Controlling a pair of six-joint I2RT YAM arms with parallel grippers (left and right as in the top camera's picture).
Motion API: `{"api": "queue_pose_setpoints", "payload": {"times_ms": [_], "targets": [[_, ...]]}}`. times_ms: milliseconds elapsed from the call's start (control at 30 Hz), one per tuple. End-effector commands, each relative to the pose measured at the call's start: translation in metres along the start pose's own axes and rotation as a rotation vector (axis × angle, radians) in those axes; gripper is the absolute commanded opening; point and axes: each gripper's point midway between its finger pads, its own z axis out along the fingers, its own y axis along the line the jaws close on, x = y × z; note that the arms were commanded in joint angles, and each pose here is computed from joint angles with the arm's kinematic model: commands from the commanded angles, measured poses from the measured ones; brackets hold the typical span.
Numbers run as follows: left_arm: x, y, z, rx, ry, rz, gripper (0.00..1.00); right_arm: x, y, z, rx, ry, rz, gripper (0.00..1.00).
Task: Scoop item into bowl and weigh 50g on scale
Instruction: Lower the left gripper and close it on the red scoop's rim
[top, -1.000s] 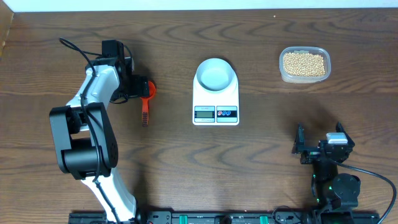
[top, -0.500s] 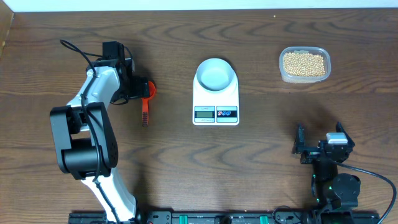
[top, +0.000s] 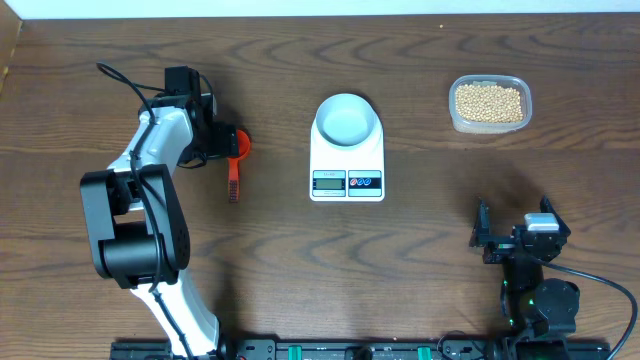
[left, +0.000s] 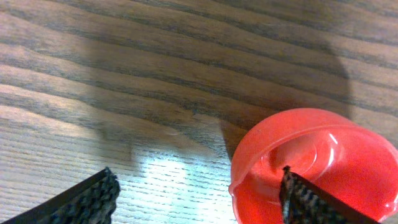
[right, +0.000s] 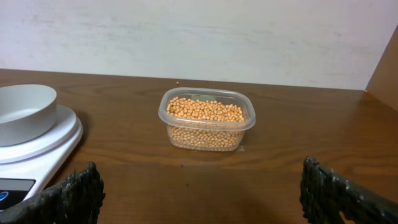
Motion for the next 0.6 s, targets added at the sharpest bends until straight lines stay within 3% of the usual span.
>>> {"api": "queue_pose_setpoints", "payload": {"times_ms": [0, 267, 367, 433, 567], "targets": [[0.0056, -0.0004, 0.006, 0.009, 0.02, 0.003, 0.77, 0.0013, -0.0016, 0.0, 0.006, 0.004, -0.012, 0.99], [0.0056, -0.0004, 0.006, 0.009, 0.02, 0.003, 0.64, 0.0013, -0.0016, 0.0, 0.006, 0.004, -0.012, 0.99], [0.0056, -0.0004, 0.0061, 0.009, 0.02, 0.003, 0.58, 0.0013, -0.0016, 0.0, 0.006, 0.004, -0.012, 0.99], [0.0056, -0.0004, 0.0061, 0.009, 0.02, 0.003, 0.46, 0.0013, -0.0016, 0.0, 0.006, 0.004, -0.012, 0.99], [0.0054, -0.0005, 0.006, 0.009, 0.019, 0.003, 0.41, 0.0013, -0.0016, 0.0, 0.006, 0.004, -0.012, 0.99]]}}
